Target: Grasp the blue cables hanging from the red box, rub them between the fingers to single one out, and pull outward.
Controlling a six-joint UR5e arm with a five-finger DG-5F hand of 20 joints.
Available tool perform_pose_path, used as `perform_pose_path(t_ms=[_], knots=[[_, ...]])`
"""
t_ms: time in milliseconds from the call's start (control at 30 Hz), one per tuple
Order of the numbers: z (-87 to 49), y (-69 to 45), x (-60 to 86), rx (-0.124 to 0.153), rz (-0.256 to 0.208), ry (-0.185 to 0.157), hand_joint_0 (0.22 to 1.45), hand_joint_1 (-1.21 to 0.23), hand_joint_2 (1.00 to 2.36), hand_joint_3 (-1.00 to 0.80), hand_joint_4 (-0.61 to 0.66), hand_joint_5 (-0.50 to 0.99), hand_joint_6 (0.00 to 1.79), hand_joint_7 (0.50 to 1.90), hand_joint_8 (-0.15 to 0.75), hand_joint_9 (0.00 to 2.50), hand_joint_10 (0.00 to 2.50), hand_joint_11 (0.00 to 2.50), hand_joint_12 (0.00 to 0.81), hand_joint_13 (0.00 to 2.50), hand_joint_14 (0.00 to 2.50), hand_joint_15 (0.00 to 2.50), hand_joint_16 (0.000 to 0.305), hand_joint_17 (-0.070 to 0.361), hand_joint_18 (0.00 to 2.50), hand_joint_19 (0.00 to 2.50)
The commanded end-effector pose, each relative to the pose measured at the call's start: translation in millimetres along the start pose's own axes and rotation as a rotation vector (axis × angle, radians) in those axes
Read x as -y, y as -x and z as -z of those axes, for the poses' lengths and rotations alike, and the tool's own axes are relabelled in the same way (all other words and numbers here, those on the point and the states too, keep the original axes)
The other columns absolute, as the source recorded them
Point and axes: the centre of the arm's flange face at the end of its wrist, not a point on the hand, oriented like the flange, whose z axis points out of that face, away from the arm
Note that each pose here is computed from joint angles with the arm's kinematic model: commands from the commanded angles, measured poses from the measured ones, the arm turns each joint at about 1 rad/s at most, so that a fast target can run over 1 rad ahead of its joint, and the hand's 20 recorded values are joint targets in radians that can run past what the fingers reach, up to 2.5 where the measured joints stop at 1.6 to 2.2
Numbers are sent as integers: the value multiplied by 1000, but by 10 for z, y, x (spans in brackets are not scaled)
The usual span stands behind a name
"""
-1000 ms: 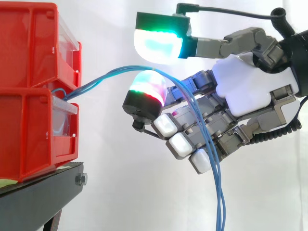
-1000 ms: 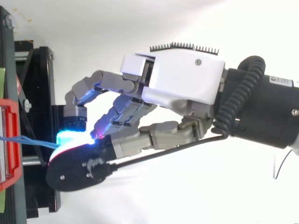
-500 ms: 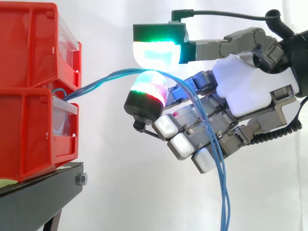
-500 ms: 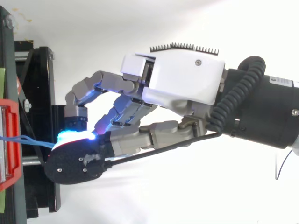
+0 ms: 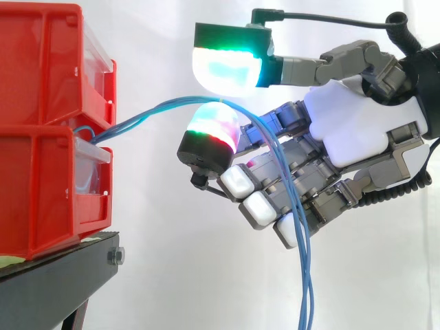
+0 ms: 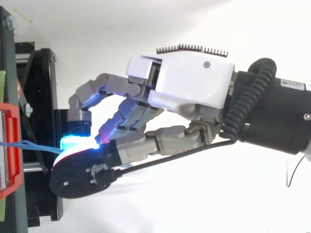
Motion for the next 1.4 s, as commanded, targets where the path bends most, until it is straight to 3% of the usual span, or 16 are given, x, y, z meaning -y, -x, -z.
perform_pose_path(t_ms=[0, 167, 333, 433, 533, 633, 700, 900, 1033, 1167, 1367], knots=[[2, -10, 1, -1, 0, 0, 555, -676, 1011, -349, 129, -159, 859, 1087, 317, 952, 16, 492, 400, 902, 19, 582, 48, 107, 781, 599], [4, -22, 1, -3, -1, 0, 587, -737, 1017, -191, 91, -161, 867, 1145, 310, 939, 14, 506, 397, 903, 21, 578, 47, 107, 785, 581], [5, -22, -5, -3, 0, 1, 615, -789, 1021, -166, 18, -176, 898, 1064, 296, 889, 14, 505, 383, 877, 21, 566, 45, 101, 772, 552], [10, -20, -9, -3, -1, 1, 669, -855, 1022, -169, -41, -192, 916, 1126, 284, 853, 16, 496, 378, 859, 19, 557, 44, 99, 767, 516], [4, -22, 1, -3, -1, 0, 724, -884, 1020, -216, -40, -202, 923, 1217, 274, 837, 13, 491, 373, 846, 20, 542, 44, 99, 760, 496], [5, -22, -5, -3, -1, 1, 770, -896, 1013, -345, -25, -207, 927, 1098, 260, 805, 13, 488, 365, 812, 20, 540, 44, 98, 746, 482], [7, -34, -5, -4, -1, 1, 749, -921, 1000, -500, 64, -202, 912, 1014, 257, 791, 15, 480, 363, 808, 19, 536, 43, 98, 755, 464], [7, -35, -5, -6, -1, 1, 563, -857, 1000, -500, 121, -188, 900, 1006, 277, 820, 13, 486, 379, 819, 21, 545, 45, 101, 755, 511], [7, -34, -5, -4, -1, 1, 458, -650, 1000, -500, 155, -165, 883, 1014, 328, 899, 14, 473, 428, 882, 19, 560, 52, 118, 804, 534], [3, -24, 0, -4, -1, 1, 434, -556, 1000, -500, 159, -155, 869, 1037, 347, 937, 11, 467, 444, 903, 18, 556, 57, 128, 829, 542], [7, -33, 2, -4, 0, 0, 519, -586, 1001, -478, 136, -158, 860, 1114, 322, 918, 13, 473, 415, 869, 20, 573, 50, 113, 763, 594]])
